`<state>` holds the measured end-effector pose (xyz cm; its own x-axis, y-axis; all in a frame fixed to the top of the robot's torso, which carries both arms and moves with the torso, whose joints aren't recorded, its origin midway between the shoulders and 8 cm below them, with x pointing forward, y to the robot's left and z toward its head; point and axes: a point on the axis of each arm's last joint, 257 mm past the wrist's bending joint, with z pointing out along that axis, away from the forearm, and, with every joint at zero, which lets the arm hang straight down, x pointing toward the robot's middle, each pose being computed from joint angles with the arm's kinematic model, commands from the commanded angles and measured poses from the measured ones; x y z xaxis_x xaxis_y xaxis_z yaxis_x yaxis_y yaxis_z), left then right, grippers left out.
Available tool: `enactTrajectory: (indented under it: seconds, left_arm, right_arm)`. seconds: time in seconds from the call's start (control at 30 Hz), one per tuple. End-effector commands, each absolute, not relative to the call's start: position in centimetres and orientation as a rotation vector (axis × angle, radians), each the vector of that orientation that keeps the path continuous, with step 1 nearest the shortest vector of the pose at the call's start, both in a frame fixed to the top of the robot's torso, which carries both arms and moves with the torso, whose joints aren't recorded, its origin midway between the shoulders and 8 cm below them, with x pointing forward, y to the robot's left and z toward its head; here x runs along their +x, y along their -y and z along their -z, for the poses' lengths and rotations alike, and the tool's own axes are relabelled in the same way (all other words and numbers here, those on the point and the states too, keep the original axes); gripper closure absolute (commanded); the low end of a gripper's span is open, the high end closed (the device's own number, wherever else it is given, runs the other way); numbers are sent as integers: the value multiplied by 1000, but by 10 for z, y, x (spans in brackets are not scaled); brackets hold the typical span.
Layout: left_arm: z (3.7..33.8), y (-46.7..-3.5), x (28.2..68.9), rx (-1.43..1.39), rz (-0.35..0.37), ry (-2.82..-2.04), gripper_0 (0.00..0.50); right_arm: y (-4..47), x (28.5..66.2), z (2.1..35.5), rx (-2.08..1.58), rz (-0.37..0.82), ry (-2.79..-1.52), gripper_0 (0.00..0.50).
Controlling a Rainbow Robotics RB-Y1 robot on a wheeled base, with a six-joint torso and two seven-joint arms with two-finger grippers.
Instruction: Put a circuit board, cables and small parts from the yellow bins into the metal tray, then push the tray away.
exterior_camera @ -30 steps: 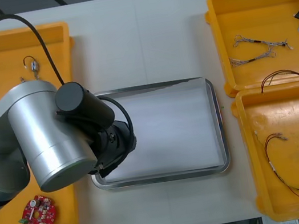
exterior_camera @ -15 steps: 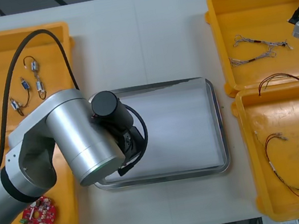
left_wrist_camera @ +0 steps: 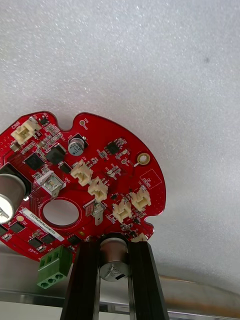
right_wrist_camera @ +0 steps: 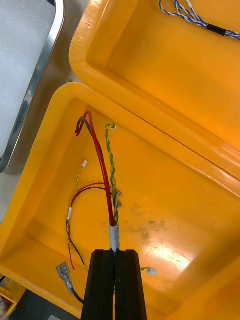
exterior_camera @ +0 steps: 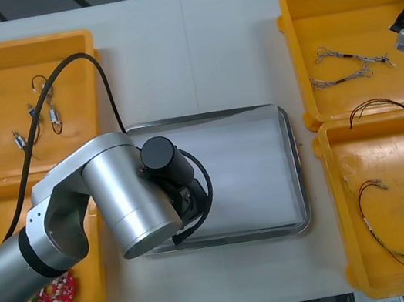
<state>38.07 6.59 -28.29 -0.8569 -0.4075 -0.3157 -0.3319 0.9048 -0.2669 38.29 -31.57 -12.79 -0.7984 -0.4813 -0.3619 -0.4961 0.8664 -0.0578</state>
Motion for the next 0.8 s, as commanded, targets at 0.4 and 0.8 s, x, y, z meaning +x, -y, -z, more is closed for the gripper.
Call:
enactTrajectory:
  seconds: [0.4,0.8]
  left_arm:
    - [265,-44,393,-472,338,-2631,206]
    - [250,-42,398,-469,375,-2596,0]
  right_arm:
    - [306,389,116,-713,-45,-2635,500]
    - [306,389,116,-713,-45,-2635,500]
